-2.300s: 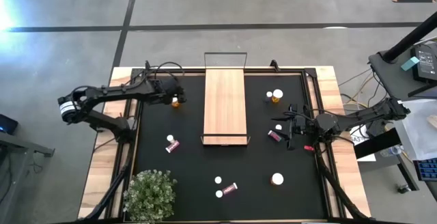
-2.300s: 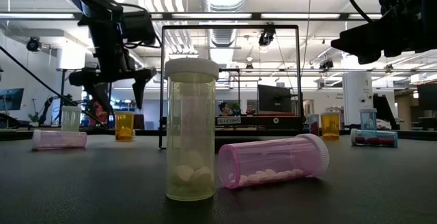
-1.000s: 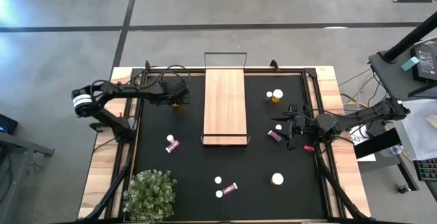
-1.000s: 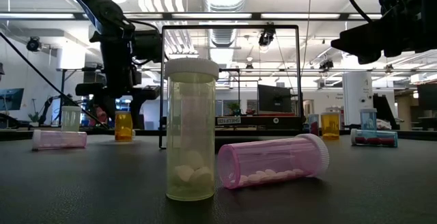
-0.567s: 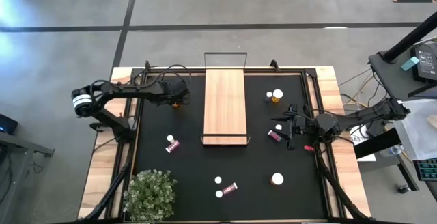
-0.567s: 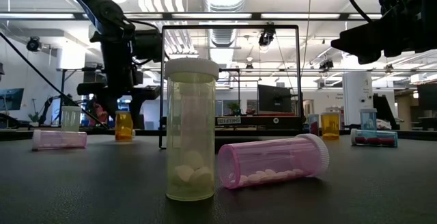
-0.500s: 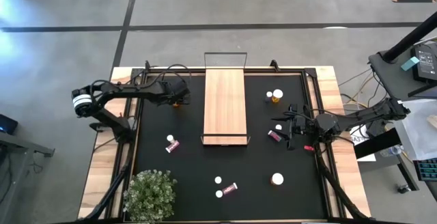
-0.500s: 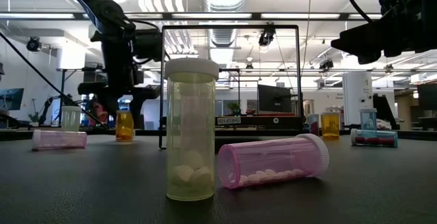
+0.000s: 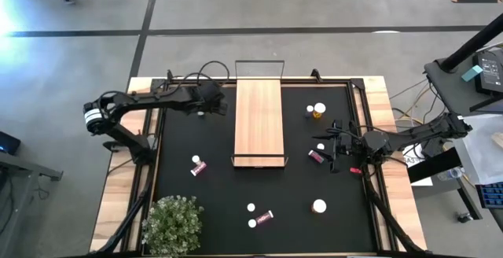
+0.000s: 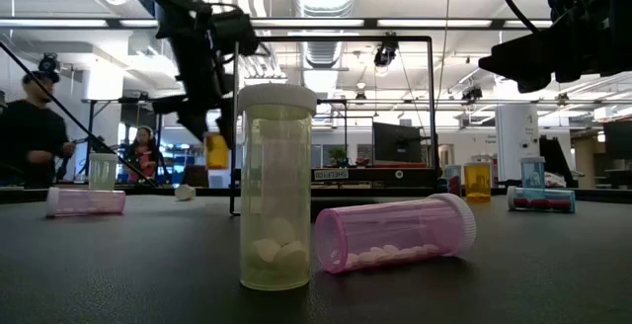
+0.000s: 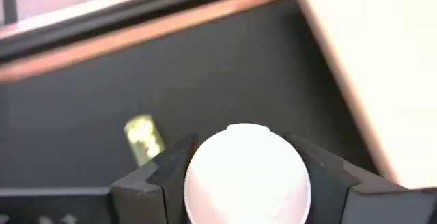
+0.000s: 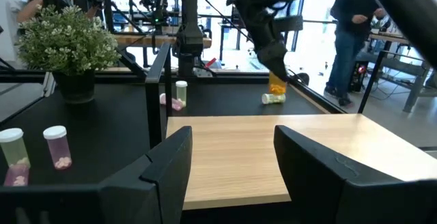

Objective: Pick and place medicine bottles onto shelf by color
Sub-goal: Put the top left orange medicine bottle on the shelf

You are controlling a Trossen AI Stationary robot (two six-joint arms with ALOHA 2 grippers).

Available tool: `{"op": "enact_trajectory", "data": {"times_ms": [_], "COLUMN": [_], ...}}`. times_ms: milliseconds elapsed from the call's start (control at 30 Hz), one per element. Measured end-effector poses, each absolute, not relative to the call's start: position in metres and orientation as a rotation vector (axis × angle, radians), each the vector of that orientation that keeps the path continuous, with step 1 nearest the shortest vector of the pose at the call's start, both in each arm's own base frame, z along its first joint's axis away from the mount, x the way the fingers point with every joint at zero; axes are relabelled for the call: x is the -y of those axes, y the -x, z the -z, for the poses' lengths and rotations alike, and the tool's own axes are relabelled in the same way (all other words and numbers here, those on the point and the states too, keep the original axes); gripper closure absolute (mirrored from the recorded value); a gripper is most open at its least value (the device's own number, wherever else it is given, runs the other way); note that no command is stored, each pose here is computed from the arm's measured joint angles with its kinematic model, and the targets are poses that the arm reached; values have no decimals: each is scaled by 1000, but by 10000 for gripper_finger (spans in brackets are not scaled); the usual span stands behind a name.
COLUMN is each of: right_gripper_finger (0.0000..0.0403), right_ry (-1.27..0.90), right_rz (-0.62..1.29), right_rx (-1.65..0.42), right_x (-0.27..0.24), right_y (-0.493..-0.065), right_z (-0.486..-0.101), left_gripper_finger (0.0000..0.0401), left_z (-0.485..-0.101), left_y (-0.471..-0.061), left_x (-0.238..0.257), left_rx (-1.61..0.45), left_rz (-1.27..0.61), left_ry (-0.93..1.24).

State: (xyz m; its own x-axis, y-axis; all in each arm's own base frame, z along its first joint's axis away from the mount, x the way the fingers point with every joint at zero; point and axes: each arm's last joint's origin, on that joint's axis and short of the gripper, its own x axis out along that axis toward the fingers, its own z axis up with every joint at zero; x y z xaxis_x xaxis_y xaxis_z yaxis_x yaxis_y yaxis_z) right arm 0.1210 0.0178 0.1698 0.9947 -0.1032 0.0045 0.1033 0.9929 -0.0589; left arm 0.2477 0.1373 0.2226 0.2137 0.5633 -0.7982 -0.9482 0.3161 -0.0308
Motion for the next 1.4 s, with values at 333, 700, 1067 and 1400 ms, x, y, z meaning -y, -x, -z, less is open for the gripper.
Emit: {"op": "enact_trajectory", "data": {"times_ms": [333,700,1067,1400], "right_gripper_finger": [204,204,204,204], "right_ry": [59,59,59,59], "right_rz": [103,103,104,104], "right_rx": [1,1,1,2], "right_x": [-18,-18,-18,-18], "right_y": [-121,-121,-121,-121], "right_z": [-170,-170,-170,-170], "left_gripper_finger": [220,221,221,221], "left_z": [-232,-234,-234,-238], "left_y": [-274,-314,-354,-375], "left_x": [-143,-160,-177,-186], "left_rx": [-757,-805,-830,-814], "left_rz": [-1025,-936,-811,-745], "left_ry": [461,394,342,312]}}
